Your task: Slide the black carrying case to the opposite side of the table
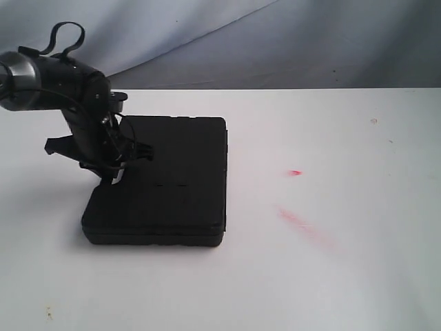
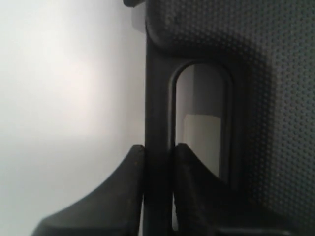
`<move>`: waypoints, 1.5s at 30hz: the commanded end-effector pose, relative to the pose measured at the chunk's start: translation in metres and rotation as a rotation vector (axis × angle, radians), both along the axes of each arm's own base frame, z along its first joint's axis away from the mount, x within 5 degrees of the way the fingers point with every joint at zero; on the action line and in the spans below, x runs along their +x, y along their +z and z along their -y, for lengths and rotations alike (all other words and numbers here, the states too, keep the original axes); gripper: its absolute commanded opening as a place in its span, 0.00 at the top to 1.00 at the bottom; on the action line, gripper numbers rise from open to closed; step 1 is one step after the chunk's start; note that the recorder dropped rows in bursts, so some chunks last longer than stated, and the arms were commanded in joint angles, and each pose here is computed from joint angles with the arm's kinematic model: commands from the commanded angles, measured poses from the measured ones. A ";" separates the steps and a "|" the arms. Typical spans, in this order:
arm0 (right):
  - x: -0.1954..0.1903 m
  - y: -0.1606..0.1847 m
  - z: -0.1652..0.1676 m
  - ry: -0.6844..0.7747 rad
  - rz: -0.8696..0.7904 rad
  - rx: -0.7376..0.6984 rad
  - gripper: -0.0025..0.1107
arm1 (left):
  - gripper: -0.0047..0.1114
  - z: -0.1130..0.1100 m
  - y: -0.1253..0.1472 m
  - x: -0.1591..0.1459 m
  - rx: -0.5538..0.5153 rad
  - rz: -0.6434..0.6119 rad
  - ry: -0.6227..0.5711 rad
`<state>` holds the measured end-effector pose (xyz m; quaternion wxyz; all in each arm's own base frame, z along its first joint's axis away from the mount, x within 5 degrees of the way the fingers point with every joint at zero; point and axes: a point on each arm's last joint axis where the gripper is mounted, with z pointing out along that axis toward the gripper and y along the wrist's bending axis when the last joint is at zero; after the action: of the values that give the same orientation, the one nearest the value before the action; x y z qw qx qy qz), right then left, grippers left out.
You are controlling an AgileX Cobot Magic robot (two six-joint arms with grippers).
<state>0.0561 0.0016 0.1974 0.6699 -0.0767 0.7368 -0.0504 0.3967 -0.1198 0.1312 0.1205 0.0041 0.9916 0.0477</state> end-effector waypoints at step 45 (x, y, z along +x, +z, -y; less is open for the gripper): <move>0.000 -0.001 0.000 -0.006 0.001 0.009 0.98 | 0.96 -0.116 0.011 -0.020 -0.052 0.061 0.102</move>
<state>0.0561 0.0016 0.1974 0.6699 -0.0767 0.7368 -0.0504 0.3759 -0.0008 0.1326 0.1315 -0.0449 0.9897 0.0340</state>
